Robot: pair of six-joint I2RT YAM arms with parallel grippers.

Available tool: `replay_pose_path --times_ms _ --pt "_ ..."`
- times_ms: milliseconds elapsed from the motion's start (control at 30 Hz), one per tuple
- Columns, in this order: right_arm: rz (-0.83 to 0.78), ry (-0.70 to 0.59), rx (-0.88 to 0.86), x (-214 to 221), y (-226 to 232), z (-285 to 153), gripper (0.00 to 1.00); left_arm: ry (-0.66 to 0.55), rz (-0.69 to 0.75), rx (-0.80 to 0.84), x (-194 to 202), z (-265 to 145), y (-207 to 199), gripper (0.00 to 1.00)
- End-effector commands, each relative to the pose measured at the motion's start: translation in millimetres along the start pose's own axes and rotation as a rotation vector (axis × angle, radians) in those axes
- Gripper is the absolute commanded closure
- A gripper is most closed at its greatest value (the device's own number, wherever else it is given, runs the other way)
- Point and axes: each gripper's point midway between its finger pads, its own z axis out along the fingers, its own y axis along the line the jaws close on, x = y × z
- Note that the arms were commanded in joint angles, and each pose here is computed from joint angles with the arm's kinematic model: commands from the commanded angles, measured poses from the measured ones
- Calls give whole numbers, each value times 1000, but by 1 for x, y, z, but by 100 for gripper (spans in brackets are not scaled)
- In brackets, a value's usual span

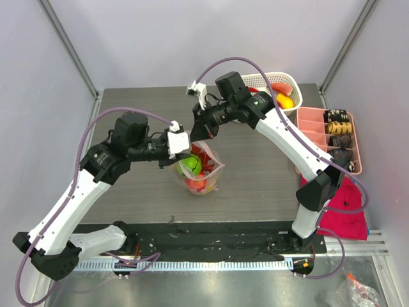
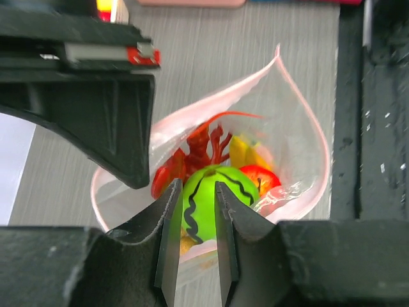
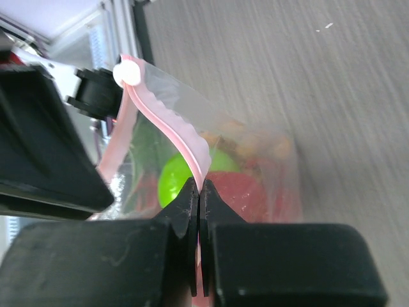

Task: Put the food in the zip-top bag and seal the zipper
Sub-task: Adjust the zipper food storage bag at the center of the board.

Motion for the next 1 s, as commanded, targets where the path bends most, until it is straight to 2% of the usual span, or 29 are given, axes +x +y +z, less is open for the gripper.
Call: replay_pose_path --times_ms 0,167,367,600,733,967 --pt "75 -66 -73 -19 7 -4 99 102 74 -80 19 2 14 72" --pt "107 -75 -118 -23 14 -6 99 118 104 -111 24 5 22 65" --pt "135 -69 -144 -23 15 -1 99 139 127 -126 28 8 29 65" --pt "151 -84 -171 -30 20 -3 99 187 154 -42 35 15 23 64" --pt "176 -85 -192 -32 24 -2 99 211 138 -17 38 18 22 57" --pt "186 -85 -210 -29 28 -3 99 217 158 -99 39 14 35 52"
